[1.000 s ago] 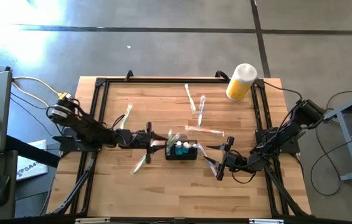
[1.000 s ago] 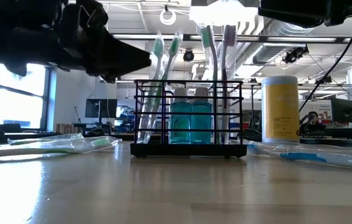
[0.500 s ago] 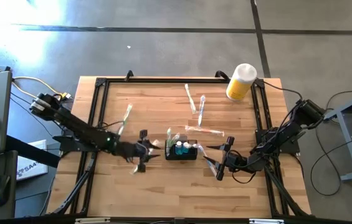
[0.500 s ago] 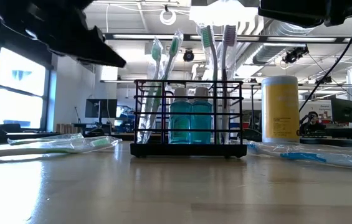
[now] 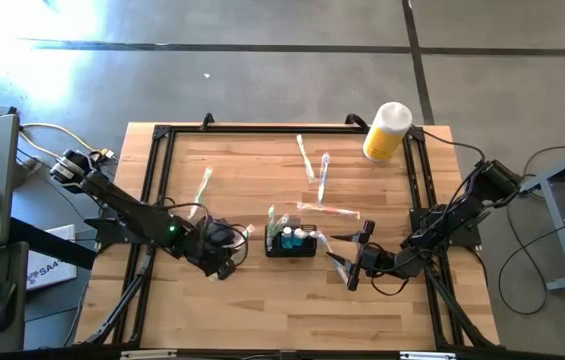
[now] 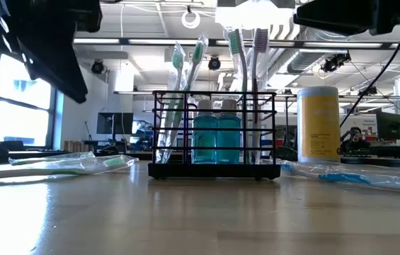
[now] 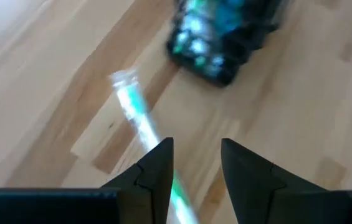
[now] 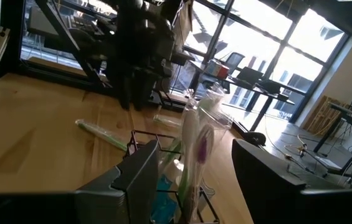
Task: Pick & Place toothbrushing station
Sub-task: Put the bottom green toothbrush into the wire organizer
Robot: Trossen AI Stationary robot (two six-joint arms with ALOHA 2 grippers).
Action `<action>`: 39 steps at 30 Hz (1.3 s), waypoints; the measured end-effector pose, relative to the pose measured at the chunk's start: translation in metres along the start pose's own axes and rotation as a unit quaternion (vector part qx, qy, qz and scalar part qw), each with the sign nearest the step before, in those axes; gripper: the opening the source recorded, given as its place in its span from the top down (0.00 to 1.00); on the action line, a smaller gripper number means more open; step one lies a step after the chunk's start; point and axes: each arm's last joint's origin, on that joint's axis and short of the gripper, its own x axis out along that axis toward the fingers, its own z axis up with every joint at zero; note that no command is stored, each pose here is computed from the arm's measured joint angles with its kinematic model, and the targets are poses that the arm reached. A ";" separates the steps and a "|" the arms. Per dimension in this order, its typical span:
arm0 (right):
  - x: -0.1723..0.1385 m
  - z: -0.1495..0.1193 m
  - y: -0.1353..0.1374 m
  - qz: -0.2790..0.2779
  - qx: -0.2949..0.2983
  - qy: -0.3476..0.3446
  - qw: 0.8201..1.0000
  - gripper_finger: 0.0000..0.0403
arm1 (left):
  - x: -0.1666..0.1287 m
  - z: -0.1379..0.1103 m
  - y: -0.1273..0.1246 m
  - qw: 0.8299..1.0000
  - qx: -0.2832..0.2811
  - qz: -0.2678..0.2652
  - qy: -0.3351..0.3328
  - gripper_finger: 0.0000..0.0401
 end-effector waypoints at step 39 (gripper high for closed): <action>0.000 0.000 0.002 0.025 0.000 -0.007 1.000 0.52 | 0.094 -0.012 0.013 0.986 -0.012 0.083 0.144 0.96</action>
